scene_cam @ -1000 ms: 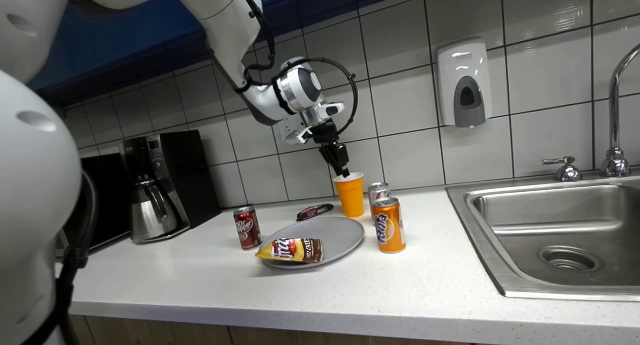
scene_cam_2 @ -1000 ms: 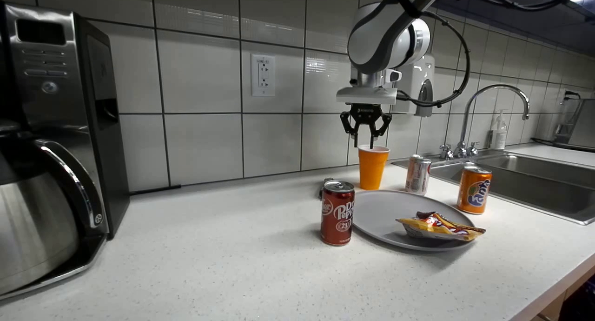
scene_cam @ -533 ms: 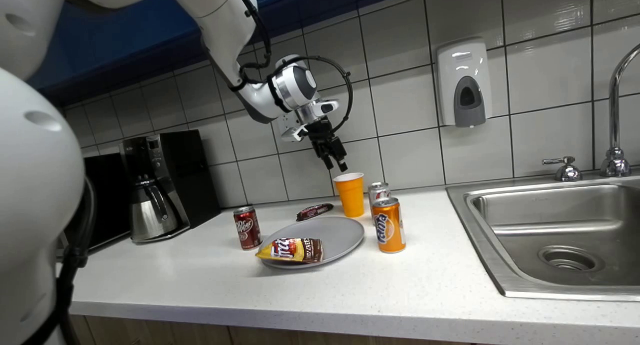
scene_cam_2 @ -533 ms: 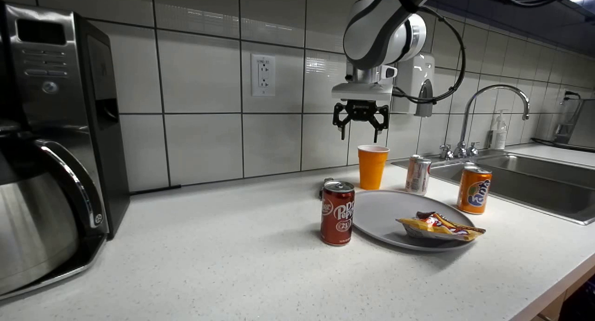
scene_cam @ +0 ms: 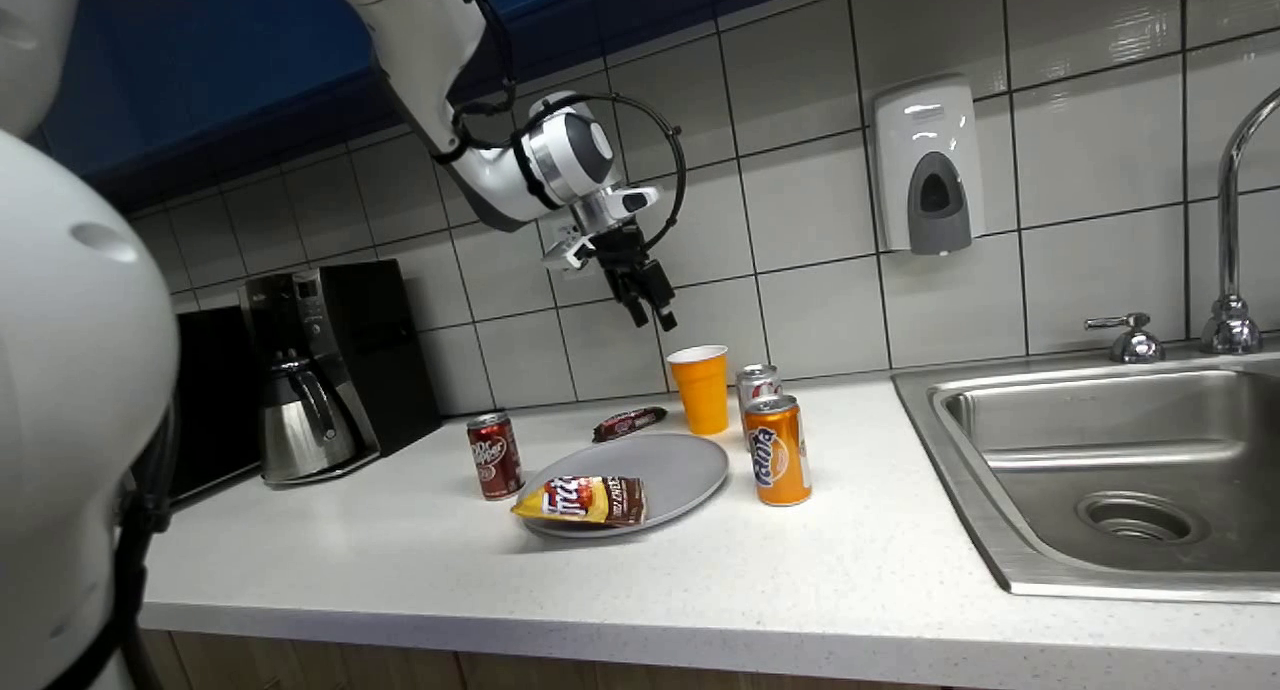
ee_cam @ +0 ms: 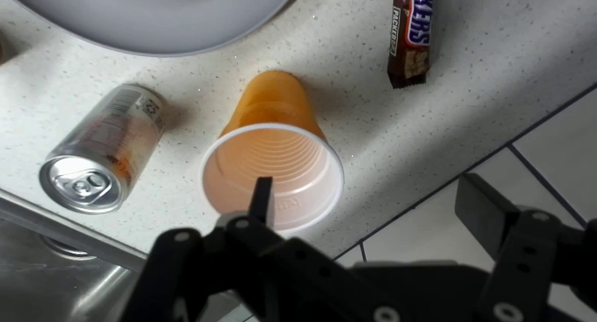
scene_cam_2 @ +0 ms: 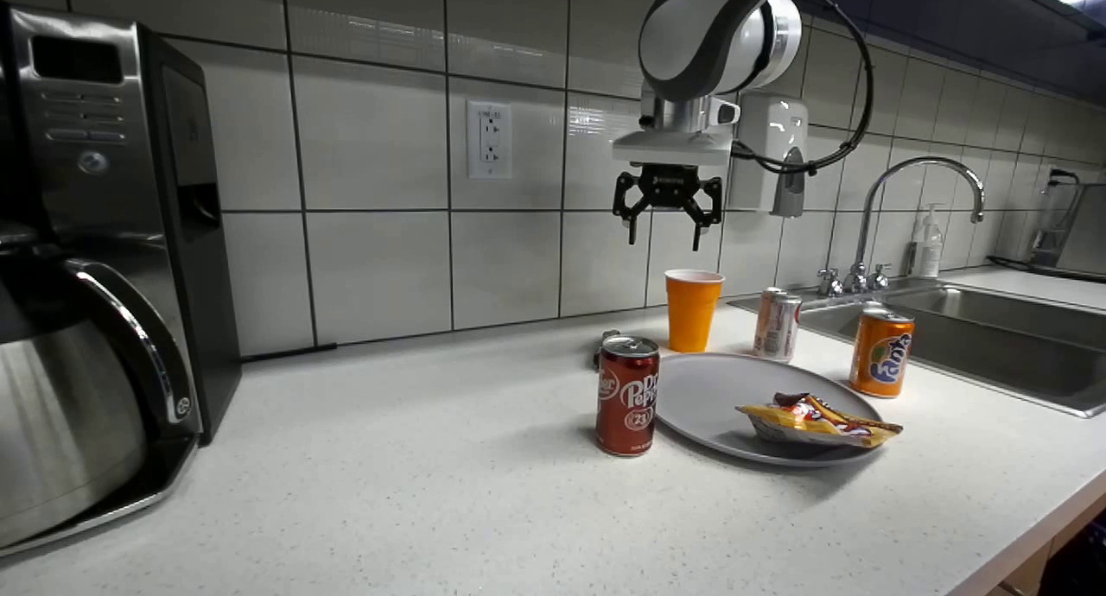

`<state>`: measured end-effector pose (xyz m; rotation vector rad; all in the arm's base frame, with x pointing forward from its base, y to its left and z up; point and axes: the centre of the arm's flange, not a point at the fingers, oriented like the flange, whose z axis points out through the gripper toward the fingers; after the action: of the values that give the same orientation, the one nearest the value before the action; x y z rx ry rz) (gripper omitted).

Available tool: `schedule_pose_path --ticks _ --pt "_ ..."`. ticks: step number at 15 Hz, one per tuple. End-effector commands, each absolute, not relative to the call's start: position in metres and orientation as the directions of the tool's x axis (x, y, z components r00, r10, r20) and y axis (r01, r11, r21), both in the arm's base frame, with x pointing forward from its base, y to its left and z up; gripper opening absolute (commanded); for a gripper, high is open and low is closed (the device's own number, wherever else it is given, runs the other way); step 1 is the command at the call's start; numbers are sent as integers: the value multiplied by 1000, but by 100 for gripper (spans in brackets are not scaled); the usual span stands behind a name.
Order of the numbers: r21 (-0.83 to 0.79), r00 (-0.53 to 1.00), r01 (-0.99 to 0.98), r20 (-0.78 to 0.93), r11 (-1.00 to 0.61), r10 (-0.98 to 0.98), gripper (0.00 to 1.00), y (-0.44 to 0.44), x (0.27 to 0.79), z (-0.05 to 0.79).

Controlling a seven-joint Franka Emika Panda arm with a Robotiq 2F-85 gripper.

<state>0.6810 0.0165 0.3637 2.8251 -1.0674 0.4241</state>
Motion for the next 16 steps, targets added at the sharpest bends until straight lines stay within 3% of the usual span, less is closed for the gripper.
schedule_pose_path --ticks 1,16 --pt "-23 697 -687 261 -726 -668 100 22 642 374" --pt "-13 603 -788 184 -615 -776 100 37 559 348"
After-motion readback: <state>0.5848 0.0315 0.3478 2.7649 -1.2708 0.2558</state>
